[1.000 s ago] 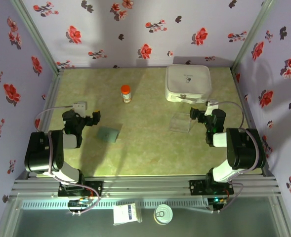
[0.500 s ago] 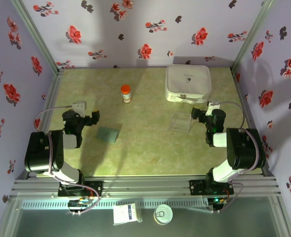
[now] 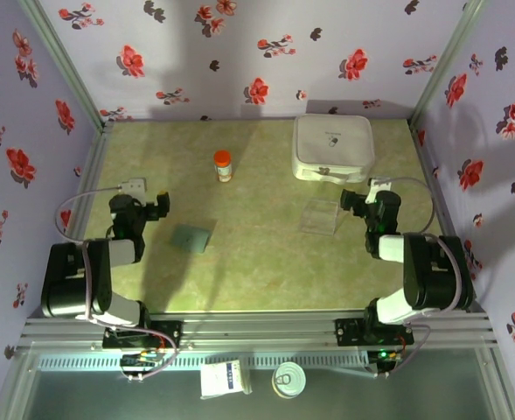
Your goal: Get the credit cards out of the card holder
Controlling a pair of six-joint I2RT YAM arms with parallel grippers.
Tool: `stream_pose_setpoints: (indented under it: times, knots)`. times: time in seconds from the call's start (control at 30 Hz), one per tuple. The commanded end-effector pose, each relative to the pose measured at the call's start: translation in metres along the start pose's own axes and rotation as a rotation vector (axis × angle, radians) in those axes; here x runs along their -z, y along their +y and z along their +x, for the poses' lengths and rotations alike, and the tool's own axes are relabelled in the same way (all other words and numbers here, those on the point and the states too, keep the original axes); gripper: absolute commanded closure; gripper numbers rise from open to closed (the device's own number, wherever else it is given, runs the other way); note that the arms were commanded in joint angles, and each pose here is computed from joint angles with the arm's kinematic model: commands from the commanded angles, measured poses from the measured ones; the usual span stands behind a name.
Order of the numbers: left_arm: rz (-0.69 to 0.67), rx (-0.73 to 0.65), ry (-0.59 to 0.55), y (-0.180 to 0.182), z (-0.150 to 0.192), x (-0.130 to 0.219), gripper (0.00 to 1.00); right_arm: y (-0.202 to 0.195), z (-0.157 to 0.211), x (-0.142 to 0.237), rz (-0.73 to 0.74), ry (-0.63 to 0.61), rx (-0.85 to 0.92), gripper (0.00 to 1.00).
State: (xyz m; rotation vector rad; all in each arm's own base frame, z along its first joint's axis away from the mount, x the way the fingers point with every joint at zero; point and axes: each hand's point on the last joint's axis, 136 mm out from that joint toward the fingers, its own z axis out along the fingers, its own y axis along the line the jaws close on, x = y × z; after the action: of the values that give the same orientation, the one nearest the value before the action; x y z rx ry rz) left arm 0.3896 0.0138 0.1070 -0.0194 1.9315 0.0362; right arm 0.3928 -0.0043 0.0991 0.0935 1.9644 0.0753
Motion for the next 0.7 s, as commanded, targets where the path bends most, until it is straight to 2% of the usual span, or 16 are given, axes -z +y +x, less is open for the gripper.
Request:
stream_pose_setpoints:
  times: [0.0,0.17,0.3,0.47,0.67]
  knots:
    - [-0.113,0.005,-0.010,0.013,-0.027,0.007,0.00,0.005,-0.026,0.006,0.004,-0.002,0.011,0.01]
    - [-0.140,0.116,0.008,0.016,-0.051,0.021,0.00,0.011,-0.042,0.018,0.038,0.073,-0.024,0.01]
    - [-0.116,0.213,0.108,0.009,-0.060,0.029,0.00,0.026,-0.038,0.031,0.028,0.207,-0.086,0.06]
    - [-0.046,0.324,0.272,-0.008,-0.062,0.047,0.00,0.042,-0.018,0.047,0.014,0.374,-0.158,0.18]
    - [0.042,0.393,0.406,-0.029,-0.056,0.069,0.00,0.057,0.005,0.064,0.002,0.514,-0.187,0.39]
